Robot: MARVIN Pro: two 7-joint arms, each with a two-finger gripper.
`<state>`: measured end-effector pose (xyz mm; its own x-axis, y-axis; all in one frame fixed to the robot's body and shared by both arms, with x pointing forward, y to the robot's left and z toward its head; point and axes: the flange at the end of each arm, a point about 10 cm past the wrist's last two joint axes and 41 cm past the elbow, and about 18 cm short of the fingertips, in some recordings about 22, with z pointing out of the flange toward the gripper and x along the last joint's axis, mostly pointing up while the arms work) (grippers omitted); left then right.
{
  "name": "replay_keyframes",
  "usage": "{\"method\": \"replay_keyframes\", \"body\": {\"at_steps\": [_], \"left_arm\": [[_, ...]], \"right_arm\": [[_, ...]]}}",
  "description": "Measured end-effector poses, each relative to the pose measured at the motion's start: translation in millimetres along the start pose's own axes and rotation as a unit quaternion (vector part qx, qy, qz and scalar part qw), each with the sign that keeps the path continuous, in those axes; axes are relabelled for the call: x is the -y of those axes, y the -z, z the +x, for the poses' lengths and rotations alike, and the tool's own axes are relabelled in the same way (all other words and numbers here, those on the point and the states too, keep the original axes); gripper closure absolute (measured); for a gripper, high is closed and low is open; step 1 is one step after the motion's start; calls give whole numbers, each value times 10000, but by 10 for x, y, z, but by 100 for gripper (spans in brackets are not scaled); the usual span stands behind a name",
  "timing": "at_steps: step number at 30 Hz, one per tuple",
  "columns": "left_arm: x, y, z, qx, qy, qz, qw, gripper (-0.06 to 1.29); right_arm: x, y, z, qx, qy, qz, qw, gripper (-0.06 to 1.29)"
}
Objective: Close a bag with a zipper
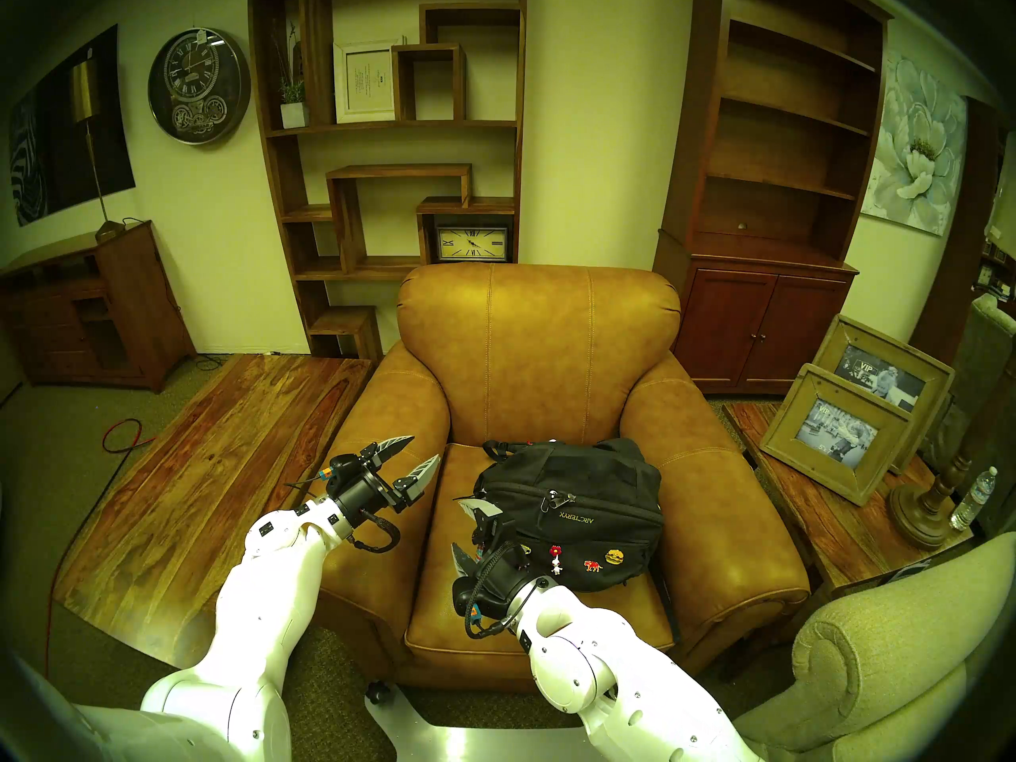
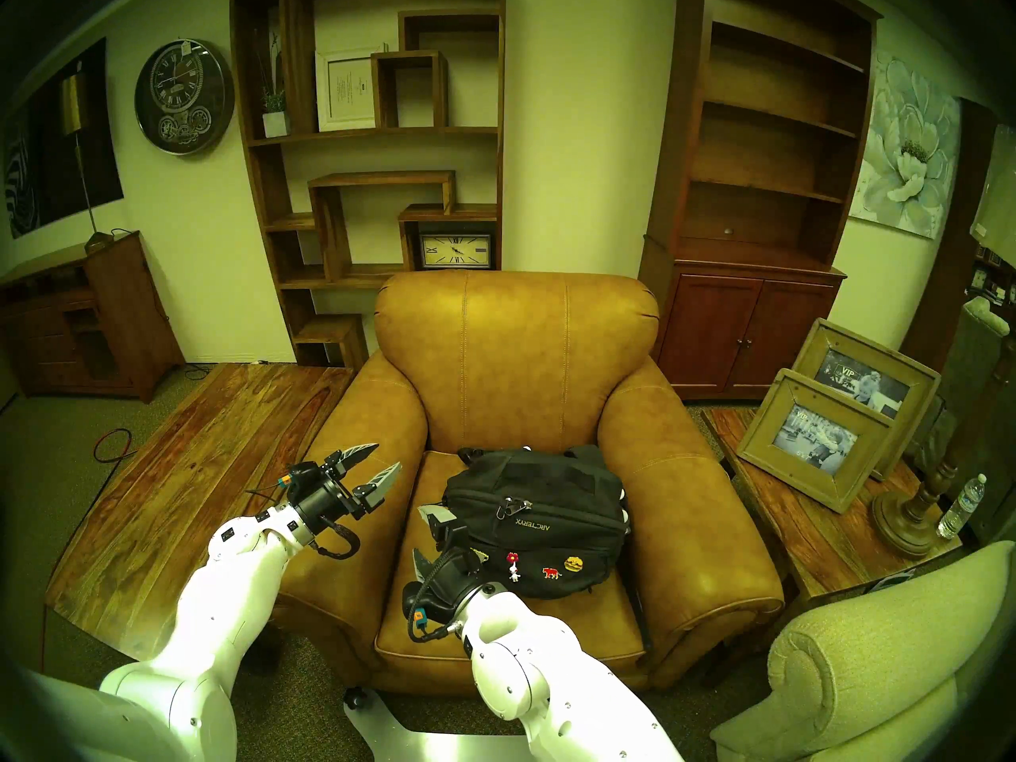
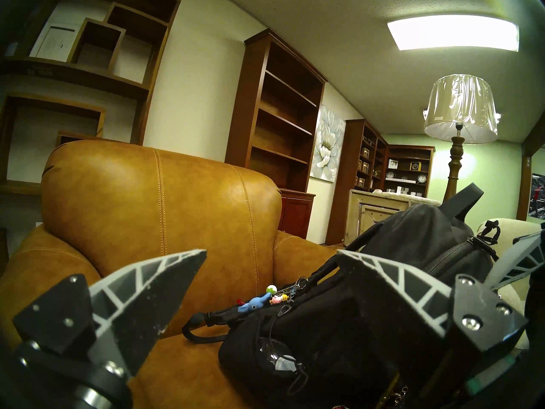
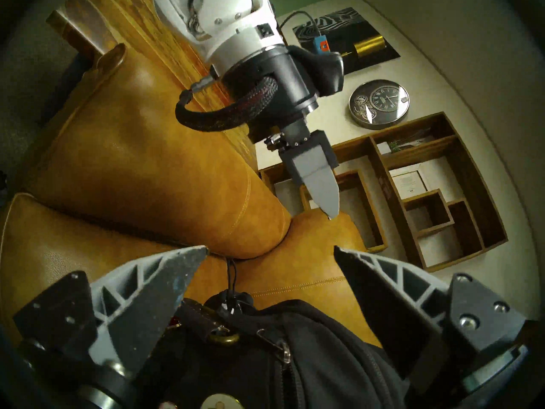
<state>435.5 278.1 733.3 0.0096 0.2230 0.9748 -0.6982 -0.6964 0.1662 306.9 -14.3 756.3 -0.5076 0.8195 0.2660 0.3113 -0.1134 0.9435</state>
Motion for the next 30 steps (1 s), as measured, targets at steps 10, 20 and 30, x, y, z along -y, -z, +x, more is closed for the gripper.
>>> {"method": "replay_keyframes", "body": {"at_steps": [10, 20, 30], "left_arm": [[9, -6, -5, -40, 37, -6, 10000, 2], [11, -13, 7, -76, 42, -12, 10000, 2], [16, -7, 12, -93, 52, -4, 9999, 2]], "right_arm": [[-135, 57, -22, 493, 300, -130, 9982, 3], [-41, 211, -76, 680, 361, 178, 9969, 3], [-30, 202, -154, 827, 418, 184, 9955, 3]]}}
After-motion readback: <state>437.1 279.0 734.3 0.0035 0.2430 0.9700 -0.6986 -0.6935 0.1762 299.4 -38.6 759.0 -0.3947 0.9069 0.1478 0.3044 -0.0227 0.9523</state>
